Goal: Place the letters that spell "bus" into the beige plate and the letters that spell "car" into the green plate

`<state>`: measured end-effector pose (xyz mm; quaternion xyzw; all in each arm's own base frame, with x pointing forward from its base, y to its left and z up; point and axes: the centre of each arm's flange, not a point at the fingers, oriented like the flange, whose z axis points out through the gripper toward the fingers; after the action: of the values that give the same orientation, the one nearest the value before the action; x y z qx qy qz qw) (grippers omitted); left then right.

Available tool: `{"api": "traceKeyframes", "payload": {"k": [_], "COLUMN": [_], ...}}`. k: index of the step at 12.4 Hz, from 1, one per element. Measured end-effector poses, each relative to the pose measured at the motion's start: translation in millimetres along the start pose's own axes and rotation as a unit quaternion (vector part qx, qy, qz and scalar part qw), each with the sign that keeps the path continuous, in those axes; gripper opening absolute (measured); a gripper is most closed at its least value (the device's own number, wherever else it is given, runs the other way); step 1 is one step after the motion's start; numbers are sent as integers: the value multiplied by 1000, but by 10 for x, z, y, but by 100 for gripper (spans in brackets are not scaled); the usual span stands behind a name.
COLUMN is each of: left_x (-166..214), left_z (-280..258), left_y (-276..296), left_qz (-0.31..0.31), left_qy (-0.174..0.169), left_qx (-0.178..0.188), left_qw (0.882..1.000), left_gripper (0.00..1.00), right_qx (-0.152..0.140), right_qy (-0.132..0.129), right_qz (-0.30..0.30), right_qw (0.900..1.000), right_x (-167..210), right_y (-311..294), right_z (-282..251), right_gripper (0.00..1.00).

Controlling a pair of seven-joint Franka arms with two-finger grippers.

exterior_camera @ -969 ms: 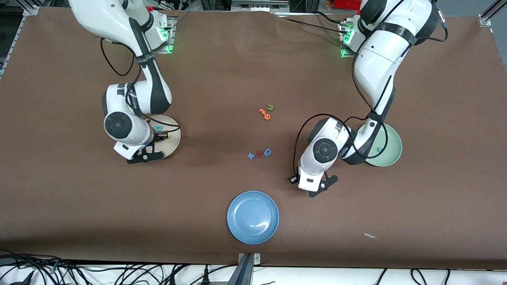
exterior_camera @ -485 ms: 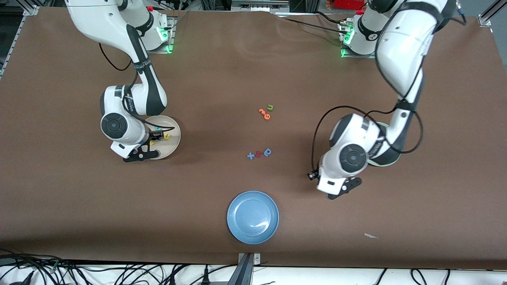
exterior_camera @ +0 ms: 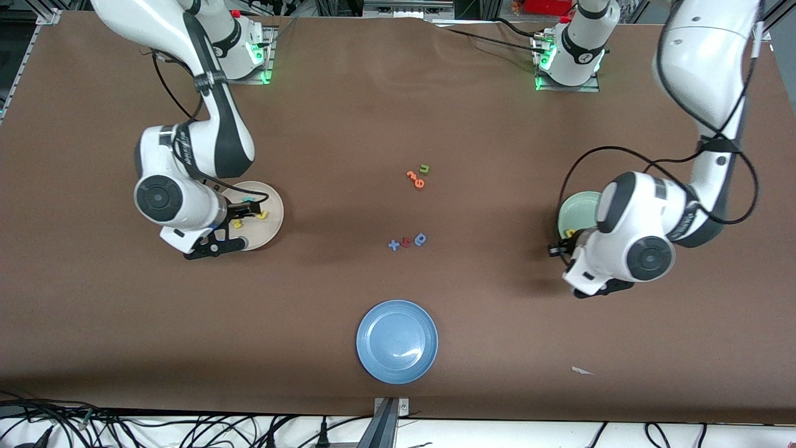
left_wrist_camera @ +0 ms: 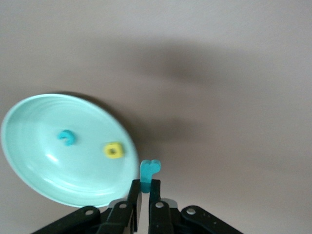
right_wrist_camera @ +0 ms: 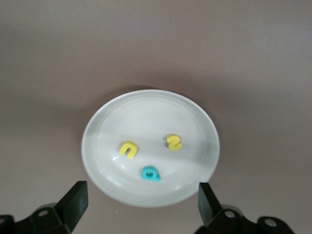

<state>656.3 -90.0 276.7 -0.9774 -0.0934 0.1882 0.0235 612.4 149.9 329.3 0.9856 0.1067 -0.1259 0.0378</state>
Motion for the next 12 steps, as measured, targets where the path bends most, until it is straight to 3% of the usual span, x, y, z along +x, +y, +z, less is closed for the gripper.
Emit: {"api": "traceKeyframes", "payload": {"k": [3,5,6,9,12], "left_x": [-82,-225,-301,-387,-403], "left_z": [331,572,664,657,327], "left_y": [-535,-728,-804,-913,-978], "left_qz": [40,60,64,70,67], "left_qy": [-4,7,9,17,48], "left_qx": [-9,-13,-13,-14,-15], "left_qw": [999,998,998,997,996], "left_gripper": [10,10,16,48,81], "right_qx": [3,12,20,50,46], "right_qy": [5,27,39,83,115], "right_qz": [9,10,14,41,55], "right_qw": [1000,1000,999,994,991], "right_x": [-43,-151,-233,-482,-829], "right_y": [135,185,276,832,1247], "right_z": [-613,-969,-1134,-1564,-1950], "right_gripper": [100,100,100,100,100]}}
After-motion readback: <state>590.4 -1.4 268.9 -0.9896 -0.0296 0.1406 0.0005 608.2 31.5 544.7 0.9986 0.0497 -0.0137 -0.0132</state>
